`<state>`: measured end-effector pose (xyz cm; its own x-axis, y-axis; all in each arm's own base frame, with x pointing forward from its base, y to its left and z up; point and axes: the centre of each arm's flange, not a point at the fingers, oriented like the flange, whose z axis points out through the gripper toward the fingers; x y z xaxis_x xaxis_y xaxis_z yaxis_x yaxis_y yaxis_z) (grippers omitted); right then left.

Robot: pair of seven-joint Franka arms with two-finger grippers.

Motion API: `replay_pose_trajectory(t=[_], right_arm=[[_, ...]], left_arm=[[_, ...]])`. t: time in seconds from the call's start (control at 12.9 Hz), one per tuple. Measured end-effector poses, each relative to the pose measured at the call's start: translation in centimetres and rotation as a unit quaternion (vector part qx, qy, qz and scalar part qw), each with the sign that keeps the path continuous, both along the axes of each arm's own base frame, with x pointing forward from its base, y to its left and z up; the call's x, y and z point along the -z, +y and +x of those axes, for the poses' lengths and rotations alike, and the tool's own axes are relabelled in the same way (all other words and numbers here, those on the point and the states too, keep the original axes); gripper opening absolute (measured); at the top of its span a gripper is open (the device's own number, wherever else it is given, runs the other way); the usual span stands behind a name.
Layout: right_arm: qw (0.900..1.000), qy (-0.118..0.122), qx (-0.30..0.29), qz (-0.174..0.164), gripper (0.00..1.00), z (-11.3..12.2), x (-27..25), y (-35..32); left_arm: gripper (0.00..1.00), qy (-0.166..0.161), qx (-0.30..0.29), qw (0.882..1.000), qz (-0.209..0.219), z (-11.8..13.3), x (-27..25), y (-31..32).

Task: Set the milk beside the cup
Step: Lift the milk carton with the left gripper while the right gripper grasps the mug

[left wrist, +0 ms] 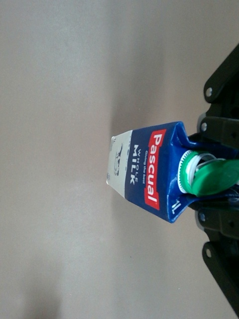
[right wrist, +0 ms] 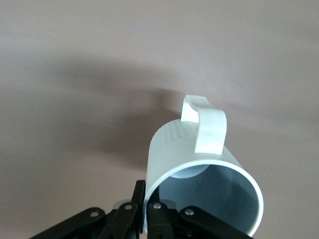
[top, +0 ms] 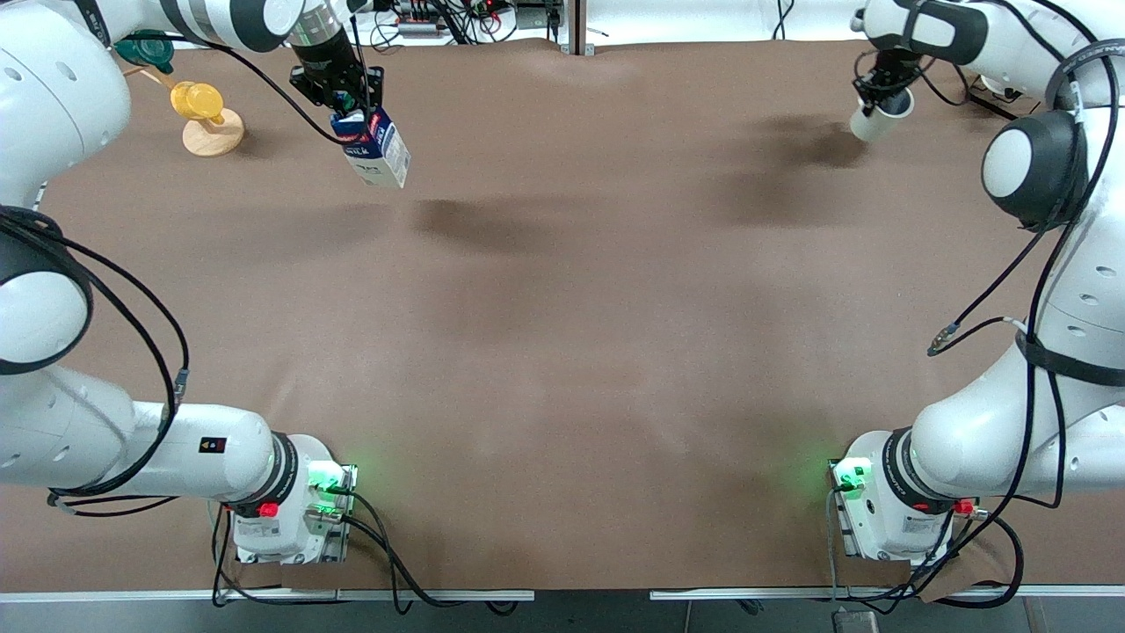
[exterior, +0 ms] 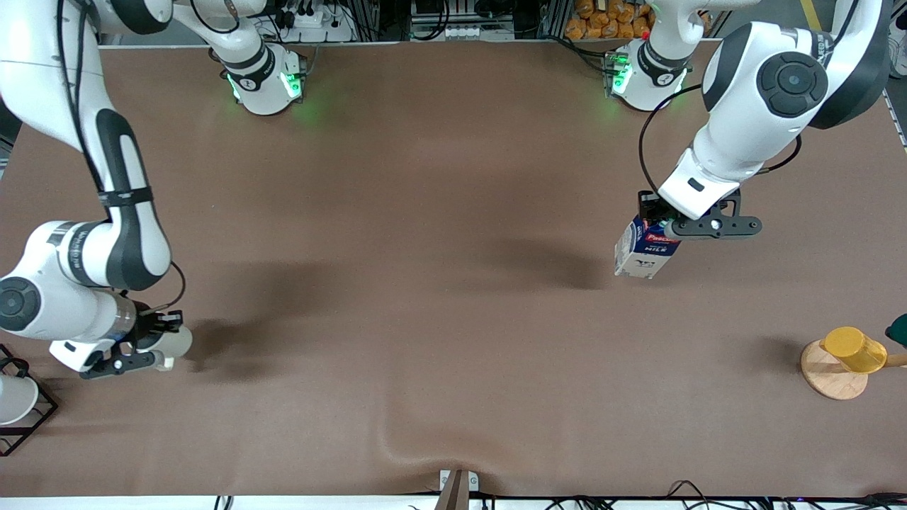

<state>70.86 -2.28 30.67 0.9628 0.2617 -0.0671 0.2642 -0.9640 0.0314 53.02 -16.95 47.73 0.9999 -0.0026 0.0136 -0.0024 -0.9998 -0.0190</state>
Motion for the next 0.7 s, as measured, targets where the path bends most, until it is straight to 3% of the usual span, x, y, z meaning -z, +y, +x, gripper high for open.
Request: replay_pose_trajectory(t=[0.39, 0.7], right_arm=[[1.000, -0.010, 0.002, 0.013, 0.04, -0.4, -0.7, 13.2], [0.997, -0.019, 0.071, 0.011, 0.04, -2.9, -1.0, 25.0]], left_arm=[[0.40, -0.018, -0.004, 1.000, -0.001, -0.5, -2.0, 0.0], [0.40, -0.011, -0.006, 1.000, 0.001, -1.4, -2.6, -1.0]])
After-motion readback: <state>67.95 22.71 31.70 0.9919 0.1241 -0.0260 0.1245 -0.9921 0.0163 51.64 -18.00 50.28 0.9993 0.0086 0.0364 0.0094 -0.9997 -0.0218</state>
